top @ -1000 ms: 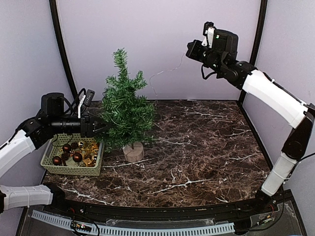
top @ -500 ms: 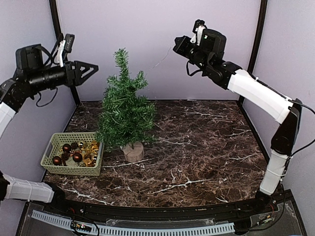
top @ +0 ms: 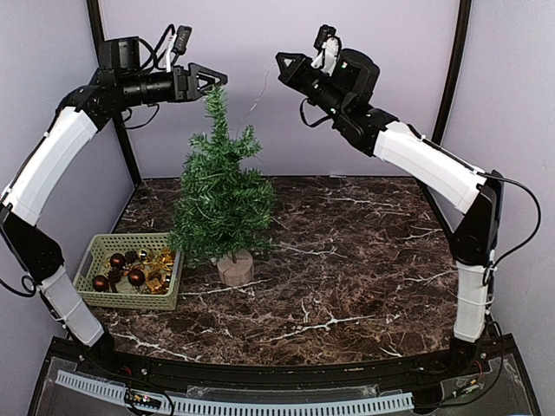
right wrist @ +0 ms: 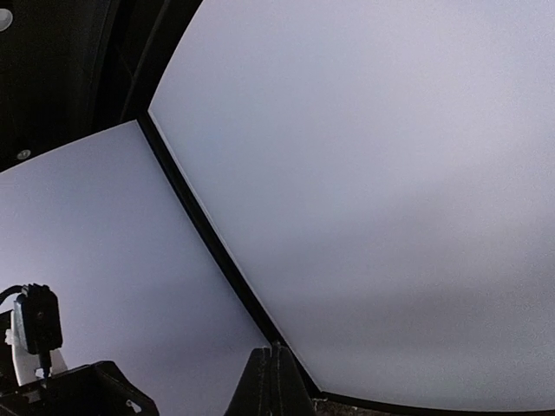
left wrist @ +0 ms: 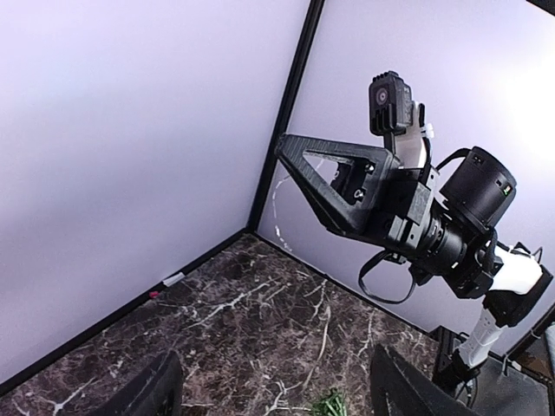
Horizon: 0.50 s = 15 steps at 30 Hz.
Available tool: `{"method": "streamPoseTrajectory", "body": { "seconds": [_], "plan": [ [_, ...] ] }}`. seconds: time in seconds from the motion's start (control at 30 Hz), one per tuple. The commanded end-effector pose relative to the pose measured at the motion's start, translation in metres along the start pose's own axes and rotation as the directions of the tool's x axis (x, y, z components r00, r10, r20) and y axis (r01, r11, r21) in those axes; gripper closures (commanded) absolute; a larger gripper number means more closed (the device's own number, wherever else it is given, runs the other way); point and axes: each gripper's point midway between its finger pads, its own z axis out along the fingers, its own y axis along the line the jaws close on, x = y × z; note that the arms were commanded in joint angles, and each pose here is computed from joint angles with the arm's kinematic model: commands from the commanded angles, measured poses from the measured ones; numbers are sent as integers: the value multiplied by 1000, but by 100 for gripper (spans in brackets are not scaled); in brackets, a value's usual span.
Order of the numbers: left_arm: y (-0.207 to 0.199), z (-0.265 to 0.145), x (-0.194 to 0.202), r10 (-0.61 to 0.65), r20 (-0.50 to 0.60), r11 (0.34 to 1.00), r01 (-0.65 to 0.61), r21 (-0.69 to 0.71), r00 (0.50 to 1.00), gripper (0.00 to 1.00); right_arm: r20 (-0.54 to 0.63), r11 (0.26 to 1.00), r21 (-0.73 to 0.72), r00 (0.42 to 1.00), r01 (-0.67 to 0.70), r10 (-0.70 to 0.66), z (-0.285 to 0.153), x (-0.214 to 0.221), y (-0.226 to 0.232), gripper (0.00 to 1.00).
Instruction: Decorate the small christmas tree
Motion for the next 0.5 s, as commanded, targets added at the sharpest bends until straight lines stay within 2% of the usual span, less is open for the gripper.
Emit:
{"method": "streamPoseTrajectory", "body": {
  "seconds": [0.0, 0.33, 0.47],
  "plan": [
    [-30, -1, -22, 3, 59, 983, -13, 182, 998, 23, 22, 982, -189, 1000, 9, -5, -1, -9, 45, 100],
    [-26, 38, -4, -45, 11, 952, 40, 302, 999, 23, -14, 947, -311, 996, 77, -86, -4, 9, 69, 100],
    [-31, 43, -4, -37, 15, 945, 30, 325, 999, 38, -23, 941, -327, 995, 88, -101, -5, 12, 71, 100]
  ]
}}
